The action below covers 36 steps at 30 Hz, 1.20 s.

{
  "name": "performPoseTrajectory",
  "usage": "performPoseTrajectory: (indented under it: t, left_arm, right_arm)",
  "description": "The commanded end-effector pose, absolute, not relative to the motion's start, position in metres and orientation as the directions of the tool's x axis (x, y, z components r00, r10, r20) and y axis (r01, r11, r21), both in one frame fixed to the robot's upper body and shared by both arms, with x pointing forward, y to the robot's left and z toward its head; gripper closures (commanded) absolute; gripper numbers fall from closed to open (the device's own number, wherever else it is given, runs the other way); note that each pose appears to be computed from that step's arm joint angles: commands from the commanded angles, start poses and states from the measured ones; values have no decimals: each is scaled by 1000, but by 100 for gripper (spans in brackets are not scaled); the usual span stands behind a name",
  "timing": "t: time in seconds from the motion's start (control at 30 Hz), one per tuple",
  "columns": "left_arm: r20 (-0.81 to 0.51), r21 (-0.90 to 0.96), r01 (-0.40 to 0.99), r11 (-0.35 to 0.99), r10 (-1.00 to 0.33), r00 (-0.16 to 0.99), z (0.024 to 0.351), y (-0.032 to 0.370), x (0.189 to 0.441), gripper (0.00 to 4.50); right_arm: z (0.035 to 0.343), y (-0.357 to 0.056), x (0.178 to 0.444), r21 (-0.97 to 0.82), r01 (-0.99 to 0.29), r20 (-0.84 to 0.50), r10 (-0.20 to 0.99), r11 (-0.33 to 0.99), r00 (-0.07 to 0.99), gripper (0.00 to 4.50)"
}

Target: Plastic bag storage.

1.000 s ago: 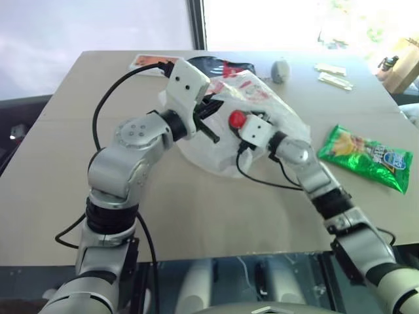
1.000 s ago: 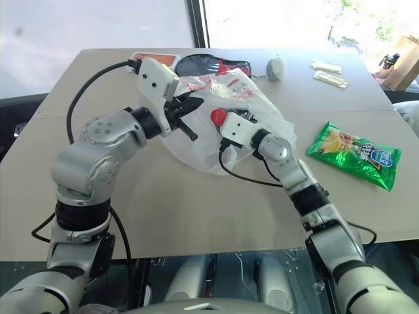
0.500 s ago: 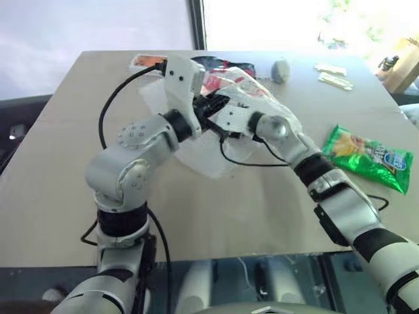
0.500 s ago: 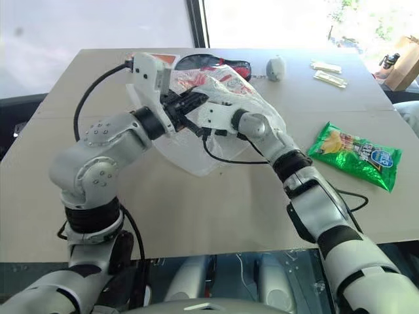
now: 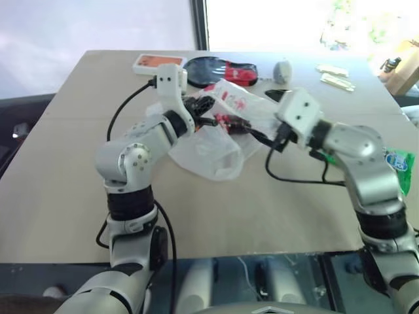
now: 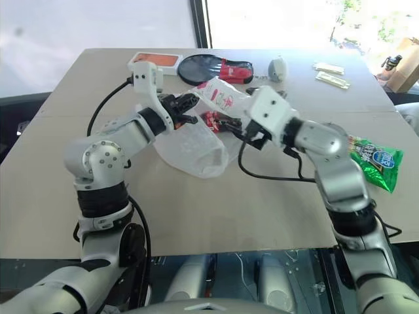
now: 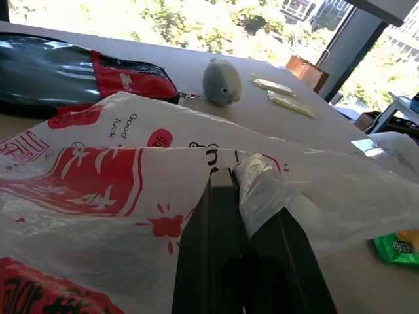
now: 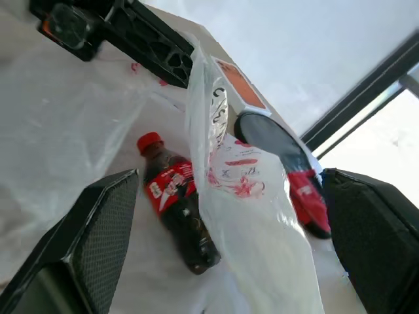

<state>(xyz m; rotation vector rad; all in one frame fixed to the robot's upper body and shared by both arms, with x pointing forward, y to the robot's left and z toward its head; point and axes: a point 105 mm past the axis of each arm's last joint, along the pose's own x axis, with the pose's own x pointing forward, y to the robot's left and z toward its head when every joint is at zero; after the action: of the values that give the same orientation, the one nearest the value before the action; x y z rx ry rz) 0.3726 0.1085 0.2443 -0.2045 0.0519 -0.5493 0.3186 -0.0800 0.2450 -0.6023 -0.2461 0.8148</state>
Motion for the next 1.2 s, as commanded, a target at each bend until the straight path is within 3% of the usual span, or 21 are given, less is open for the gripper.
performPoseTrajectory:
  t: [0.03,0.2,0.3,0.57,0.63,0.73,0.9,0.97,1.1,1.2]
  left_arm:
    - [61,-196,550,812,-549,833,263,102,371,450]
    - [67,-210,550,808,-549,833,266,100,374,450]
    - [65,-209,552,807,-552,831,266,99,376,450]
    - [65,-189,542,819,-541,839,268,99,376,450]
    - [69,-188,534,824,-532,844,269,101,375,450]
    - [68,-187,525,830,-523,850,268,104,374,450]
    - [68,-201,510,837,-507,859,267,110,374,450]
    - [68,-201,509,837,-506,860,267,109,374,450]
    - [70,-209,515,831,-513,856,267,106,374,450]
    - [68,-227,523,822,-522,850,266,103,376,450]
  right_arm:
    - [251,-134,299,-621,-491,-42,600,611,799,3]
    - [197,-218,289,-685,-383,-261,281,620,923,3]
    - [154,-276,289,-750,-339,-374,59,568,925,3]
    - [110,-318,324,-870,-297,-376,-141,393,916,3]
    - [104,-319,333,-877,-331,-397,-138,348,907,3]
    - [102,-321,341,-881,-357,-412,-134,310,901,91]
    - [119,-314,341,-907,-336,-363,-68,253,929,339]
    - [134,-304,335,-886,-303,-321,9,351,947,440]
    - [177,-270,306,-848,-337,-263,227,410,938,446]
    - [199,-211,264,-753,-514,-294,489,411,821,446]
